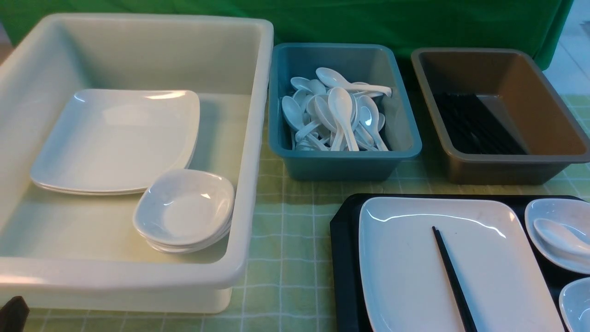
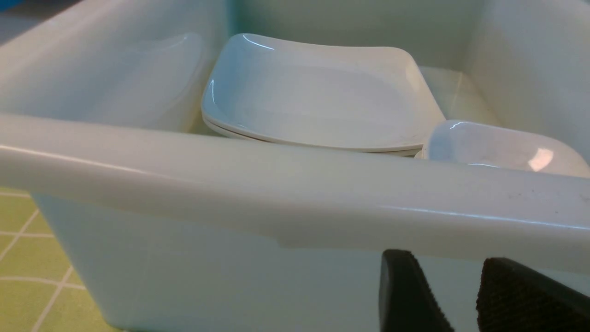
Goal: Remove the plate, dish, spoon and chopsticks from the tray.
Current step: Use the right arm to grab a pair of chopsticks from the plate
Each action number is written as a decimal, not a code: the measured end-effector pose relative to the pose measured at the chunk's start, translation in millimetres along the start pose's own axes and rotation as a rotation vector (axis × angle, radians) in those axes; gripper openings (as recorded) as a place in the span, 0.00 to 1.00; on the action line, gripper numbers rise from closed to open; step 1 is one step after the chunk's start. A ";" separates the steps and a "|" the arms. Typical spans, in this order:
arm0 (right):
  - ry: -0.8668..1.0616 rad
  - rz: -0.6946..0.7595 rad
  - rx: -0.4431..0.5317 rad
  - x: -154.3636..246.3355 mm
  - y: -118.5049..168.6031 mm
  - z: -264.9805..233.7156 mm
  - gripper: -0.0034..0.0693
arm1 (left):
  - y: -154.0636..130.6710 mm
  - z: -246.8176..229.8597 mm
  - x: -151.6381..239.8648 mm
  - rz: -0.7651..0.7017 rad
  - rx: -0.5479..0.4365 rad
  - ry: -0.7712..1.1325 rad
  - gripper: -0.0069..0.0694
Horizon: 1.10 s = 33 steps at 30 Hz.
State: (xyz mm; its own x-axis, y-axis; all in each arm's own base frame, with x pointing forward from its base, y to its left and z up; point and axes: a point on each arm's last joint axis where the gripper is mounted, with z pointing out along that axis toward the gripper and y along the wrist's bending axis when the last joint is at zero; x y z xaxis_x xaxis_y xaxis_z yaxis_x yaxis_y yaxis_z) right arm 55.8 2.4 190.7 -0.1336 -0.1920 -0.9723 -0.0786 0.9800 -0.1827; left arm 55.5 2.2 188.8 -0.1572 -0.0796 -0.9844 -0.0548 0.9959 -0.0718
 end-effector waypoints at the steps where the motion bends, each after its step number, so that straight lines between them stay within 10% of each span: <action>1: 0.000 0.000 0.000 0.0 0.0 0.0 0.39 | 0.0 0.0 0.0 0.000 0.000 0.000 0.38; 20: -0.009 0.015 0.000 -0.8 0.0 0.0 0.39 | 0.0 0.0 0.0 0.002 0.000 0.000 0.38; 25: -0.043 0.530 -0.043 -4.7 2.7 -0.2 0.39 | 0.0 0.0 0.0 0.002 0.000 0.000 0.38; 33: -0.109 0.827 -0.061 -10.9 1.0 -0.7 0.39 | 0.0 0.0 0.0 0.001 0.000 0.000 0.38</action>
State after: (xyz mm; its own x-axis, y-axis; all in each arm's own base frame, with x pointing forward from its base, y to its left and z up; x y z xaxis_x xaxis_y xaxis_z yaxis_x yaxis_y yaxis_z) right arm 56.6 5.5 201.2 -0.0760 0.5973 -0.7984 -0.0504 0.7974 0.6013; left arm 55.5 2.2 188.8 -0.1572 -0.0791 -0.9844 -0.0547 0.9960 -0.0713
